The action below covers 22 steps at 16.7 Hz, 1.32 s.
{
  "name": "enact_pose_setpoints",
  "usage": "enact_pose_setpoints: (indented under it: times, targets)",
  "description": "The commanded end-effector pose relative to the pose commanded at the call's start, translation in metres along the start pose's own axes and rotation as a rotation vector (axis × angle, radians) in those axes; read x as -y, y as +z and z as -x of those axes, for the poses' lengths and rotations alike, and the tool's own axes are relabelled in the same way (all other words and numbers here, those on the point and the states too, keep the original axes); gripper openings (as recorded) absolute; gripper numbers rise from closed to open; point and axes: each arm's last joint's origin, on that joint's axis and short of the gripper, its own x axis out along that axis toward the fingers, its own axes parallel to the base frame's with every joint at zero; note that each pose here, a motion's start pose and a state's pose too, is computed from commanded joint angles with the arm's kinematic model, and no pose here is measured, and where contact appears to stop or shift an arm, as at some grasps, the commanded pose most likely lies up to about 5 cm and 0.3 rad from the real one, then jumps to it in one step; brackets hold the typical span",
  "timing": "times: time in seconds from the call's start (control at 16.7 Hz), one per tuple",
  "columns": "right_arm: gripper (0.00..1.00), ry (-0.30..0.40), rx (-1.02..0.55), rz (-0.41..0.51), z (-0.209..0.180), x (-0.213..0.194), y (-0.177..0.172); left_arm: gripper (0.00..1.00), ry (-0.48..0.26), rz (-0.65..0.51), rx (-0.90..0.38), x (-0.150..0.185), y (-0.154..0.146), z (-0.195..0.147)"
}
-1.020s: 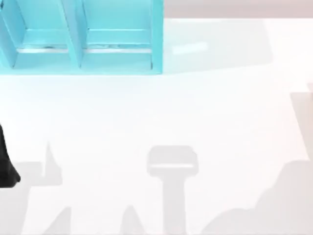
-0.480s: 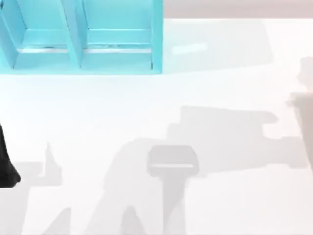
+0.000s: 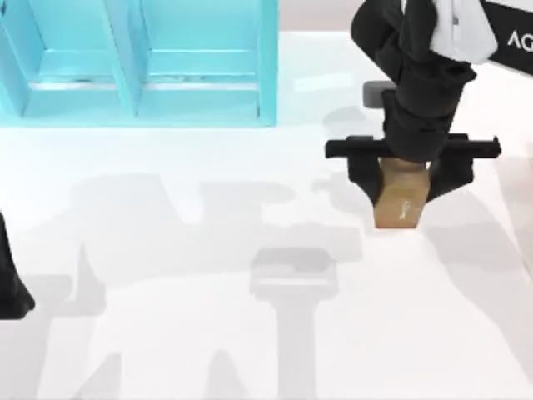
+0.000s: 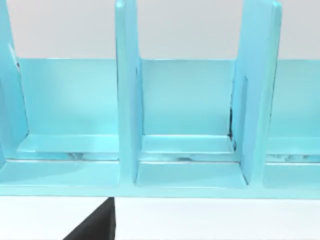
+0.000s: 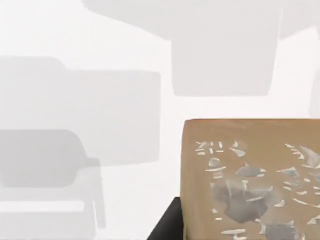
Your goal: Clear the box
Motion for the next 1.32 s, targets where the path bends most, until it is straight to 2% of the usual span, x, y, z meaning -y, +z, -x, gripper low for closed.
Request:
enact_pose_setpoints:
  times: [0.12, 0.24, 0.54, 0.9, 1.14, 1.32]
  targets:
    - [0.0, 0.003, 0.013, 0.0, -0.006, -0.028, -0.009, 1.0, 0.0, 0.0, 0.0, 0.0, 0.0, 0.0]
    - [0.0, 0.006, 0.02, 0.0, -0.008, -0.04, -0.013, 1.0, 0.0, 0.0, 0.0, 0.0, 0.0, 0.0]
    - [0.0, 0.006, 0.016, -0.004, -0.009, -0.038, -0.013, 1.0, 0.0, 0.0, 0.0, 0.0, 0.0, 0.0]
    - [0.0, 0.008, 0.023, -0.001, -0.05, -0.04, -0.012, 1.0, 0.0, 0.0, 0.0, 0.0, 0.0, 0.0]
    - [0.0, 0.006, 0.02, 0.0, -0.053, -0.04, -0.012, 1.0, 0.0, 0.0, 0.0, 0.0, 0.0, 0.0]
    - [0.23, 0.006, 0.02, 0.0, -0.053, -0.04, -0.012, 1.0, 0.0, 0.0, 0.0, 0.0, 0.0, 0.0]
